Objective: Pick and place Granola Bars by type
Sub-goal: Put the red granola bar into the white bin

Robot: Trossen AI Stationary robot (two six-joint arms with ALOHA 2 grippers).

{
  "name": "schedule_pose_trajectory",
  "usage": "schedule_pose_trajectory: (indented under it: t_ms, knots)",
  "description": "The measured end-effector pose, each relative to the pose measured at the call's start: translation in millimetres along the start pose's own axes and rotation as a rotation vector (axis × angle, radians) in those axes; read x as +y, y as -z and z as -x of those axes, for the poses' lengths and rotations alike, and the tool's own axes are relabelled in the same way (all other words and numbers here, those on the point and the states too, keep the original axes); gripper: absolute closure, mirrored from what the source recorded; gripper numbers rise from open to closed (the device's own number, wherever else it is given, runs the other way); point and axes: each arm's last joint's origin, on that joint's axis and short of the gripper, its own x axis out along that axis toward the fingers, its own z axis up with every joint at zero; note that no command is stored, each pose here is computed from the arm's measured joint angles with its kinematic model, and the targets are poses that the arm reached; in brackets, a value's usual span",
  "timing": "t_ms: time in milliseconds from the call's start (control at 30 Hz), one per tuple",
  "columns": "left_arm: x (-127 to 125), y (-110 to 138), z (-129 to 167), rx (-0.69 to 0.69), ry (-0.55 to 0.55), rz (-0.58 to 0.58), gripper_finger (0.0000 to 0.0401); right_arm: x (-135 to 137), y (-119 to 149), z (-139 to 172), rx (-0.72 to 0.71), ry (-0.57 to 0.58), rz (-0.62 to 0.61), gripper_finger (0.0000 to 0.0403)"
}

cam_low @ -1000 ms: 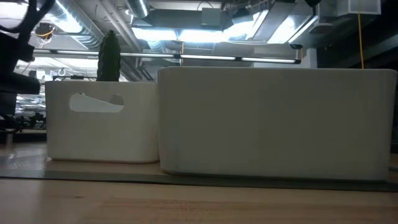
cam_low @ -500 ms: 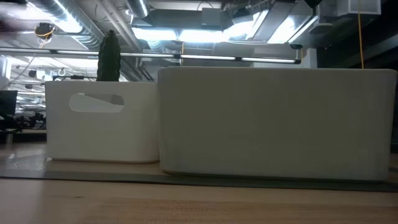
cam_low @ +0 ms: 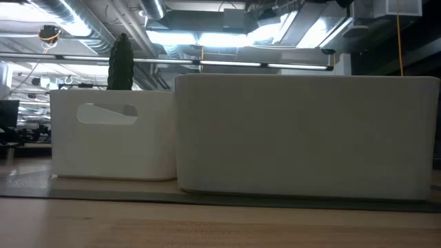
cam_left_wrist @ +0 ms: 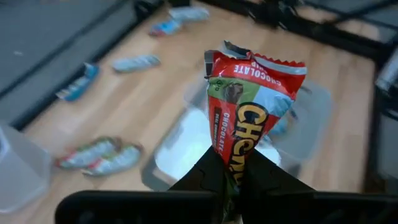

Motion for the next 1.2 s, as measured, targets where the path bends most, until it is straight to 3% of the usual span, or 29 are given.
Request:
schedule_pose_trajectory:
  t_ms: [100, 200, 400, 567, 733, 833, 933, 1000, 1200]
  knots:
    - [7.1, -11.6, -11.2, -0.063, -0.087, 0.040, 0.0387, -7.0, -1.7, -2.7, -0.001, 0.027, -0.043, 0.0176]
    - [15.9, -30.6, -30.4, -0.027, -0.113, -0.023, 0.0387, -15.0, -3.7, -5.4, -0.005, 0.059, -0.074, 0.0176]
    - [29.6, -72.2, -61.2, -0.035, 0.041, -0.086, 0.0386, -35.0, -7.7, -10.9, -0.015, 0.146, -0.115, 0.0176]
    - [33.9, -80.3, -72.7, -0.023, 0.092, -0.049, 0.0386, -45.2, -9.0, -13.0, -0.016, 0.191, -0.137, 0.0176]
    - [29.1, -57.3, -112.2, 0.095, 0.031, -0.017, 0.0386, -51.0, -9.6, -14.1, -0.013, 0.211, -0.131, 0.0176]
    - [24.6, -25.7, -147.2, 0.208, -0.017, 0.025, 0.0386, -53.3, -9.9, -14.5, -0.011, 0.220, -0.123, 0.0176]
    - [15.5, 8.1, -178.6, 0.298, 0.034, 0.112, 0.0386, -55.4, -9.8, -14.9, -0.006, 0.224, -0.102, 0.0176]
    - [9.9, 19.2, -191.1, 0.299, 0.075, 0.179, 0.0386, -56.2, -9.3, -15.0, 0.005, 0.221, -0.070, 0.0176]
    - [0.7, 35.7, -211.3, 0.332, 0.058, 0.291, 0.0384, -54.8, -8.7, -15.5, 0.029, 0.153, 0.047, 0.0176]
